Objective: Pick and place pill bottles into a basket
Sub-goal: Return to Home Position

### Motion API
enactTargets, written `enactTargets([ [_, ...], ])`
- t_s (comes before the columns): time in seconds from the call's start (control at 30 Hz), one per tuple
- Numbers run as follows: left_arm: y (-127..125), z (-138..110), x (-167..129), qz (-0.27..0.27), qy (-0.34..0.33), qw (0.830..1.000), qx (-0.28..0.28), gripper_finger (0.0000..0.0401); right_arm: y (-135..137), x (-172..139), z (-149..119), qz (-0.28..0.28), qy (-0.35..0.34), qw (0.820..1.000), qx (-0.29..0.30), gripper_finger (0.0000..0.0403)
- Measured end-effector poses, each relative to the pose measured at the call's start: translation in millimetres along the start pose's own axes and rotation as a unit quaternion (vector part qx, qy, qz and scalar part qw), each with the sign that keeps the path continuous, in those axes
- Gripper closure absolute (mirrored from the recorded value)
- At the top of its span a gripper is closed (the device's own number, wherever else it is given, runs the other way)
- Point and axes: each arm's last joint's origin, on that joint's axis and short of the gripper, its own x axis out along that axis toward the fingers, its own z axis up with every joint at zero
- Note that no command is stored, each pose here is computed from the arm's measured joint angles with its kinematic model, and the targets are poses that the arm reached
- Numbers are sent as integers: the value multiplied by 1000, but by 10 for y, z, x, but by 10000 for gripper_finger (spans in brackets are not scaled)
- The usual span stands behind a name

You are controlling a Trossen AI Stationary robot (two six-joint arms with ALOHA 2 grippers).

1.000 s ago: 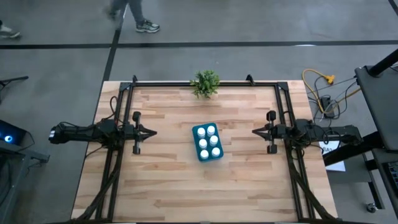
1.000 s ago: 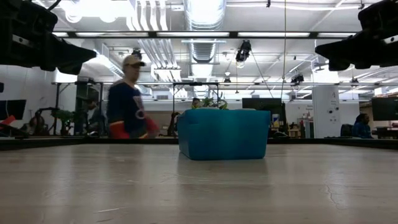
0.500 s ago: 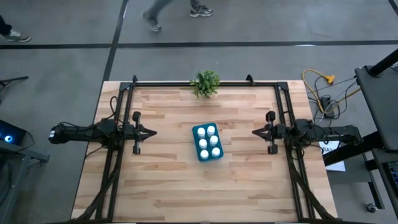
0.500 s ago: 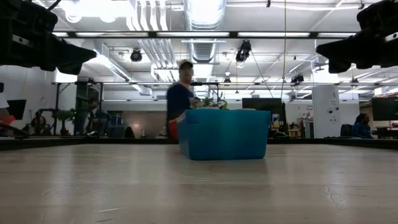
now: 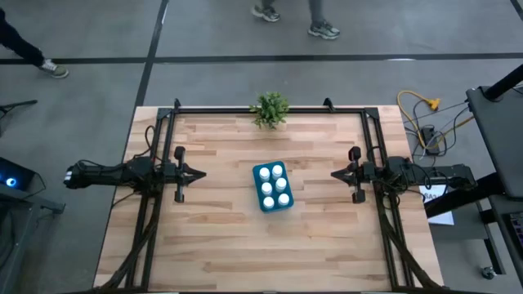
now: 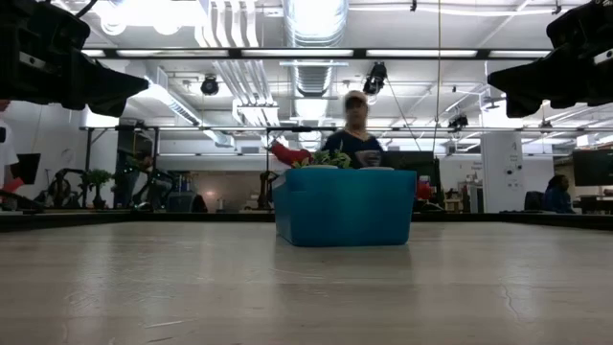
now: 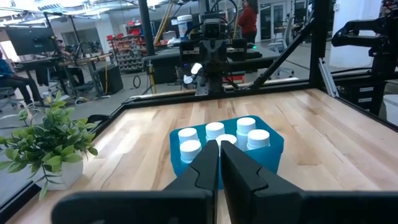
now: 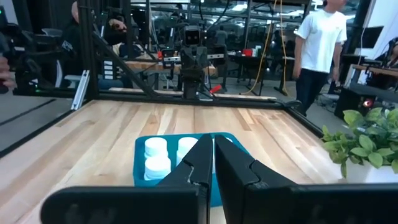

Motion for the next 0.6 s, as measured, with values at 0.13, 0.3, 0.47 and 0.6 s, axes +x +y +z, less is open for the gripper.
enactTargets([
  [0.13,-1,-3,3,0,1,1000,0,401,0,0,0,0,0,1000,15,394],
  [0.3,-2,-10,10,-1,6,1000,-1,401,0,3,-3,0,2,999,42,394],
  [0.47,-3,-6,20,0,4,1000,-1,401,0,7,-9,0,6,999,44,394],
  [0.6,-4,-6,30,0,0,1000,-2,401,1,8,-9,0,6,999,45,394],
])
